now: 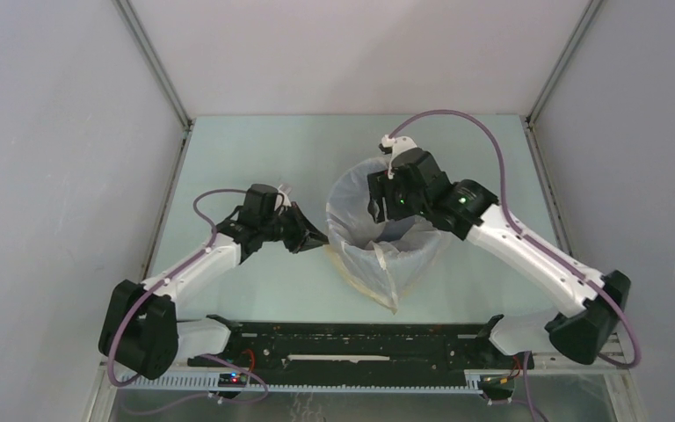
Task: Put the trash bags into the trash bin
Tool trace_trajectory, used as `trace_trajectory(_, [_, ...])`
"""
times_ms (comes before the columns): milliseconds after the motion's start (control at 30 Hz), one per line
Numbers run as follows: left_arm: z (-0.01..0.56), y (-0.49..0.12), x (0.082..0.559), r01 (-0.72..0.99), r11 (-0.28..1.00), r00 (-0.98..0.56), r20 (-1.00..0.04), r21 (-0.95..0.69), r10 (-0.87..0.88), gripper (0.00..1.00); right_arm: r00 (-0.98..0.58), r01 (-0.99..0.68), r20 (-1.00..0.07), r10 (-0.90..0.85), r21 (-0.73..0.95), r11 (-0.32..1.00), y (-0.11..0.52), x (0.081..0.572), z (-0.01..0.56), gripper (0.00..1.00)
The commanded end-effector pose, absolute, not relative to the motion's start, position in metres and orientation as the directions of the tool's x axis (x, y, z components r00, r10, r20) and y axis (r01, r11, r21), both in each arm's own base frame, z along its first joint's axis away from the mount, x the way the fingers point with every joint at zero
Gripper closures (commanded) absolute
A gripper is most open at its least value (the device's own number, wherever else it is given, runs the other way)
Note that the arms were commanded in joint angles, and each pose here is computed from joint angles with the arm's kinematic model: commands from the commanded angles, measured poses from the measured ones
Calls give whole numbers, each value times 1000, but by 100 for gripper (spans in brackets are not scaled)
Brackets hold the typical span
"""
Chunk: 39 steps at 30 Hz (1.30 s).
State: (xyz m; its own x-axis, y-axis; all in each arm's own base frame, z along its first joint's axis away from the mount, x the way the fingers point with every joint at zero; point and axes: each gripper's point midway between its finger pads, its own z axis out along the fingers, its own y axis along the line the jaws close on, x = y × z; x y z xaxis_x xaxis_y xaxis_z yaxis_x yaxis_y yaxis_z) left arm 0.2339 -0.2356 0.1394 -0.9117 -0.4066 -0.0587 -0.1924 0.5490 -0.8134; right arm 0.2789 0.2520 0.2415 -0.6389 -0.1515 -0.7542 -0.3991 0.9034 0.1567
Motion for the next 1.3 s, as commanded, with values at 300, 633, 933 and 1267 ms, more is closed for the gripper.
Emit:
trace_trajectory(300, [159,-244,245,-119,541,-920,-113,-832,-376,100,-765,-455,-570,-300,149,878,269,247,170,36])
trace_trajectory(633, [159,-245,245,-113,542,-923,-114,-833,-368,100,-748,-460,-566,-347,66,885,281,271,125,20])
trace_trajectory(933, [163,-246,248,-103,541,-921,-125,-834,-368,100,-778,-455,-536,-328,120,882,281,253,78,14])
trace_trajectory(1267, [164,-249,252,-101,539,-923,-124,-836,-364,100,-821,-477,-434,-370,167,863,282,241,41,8])
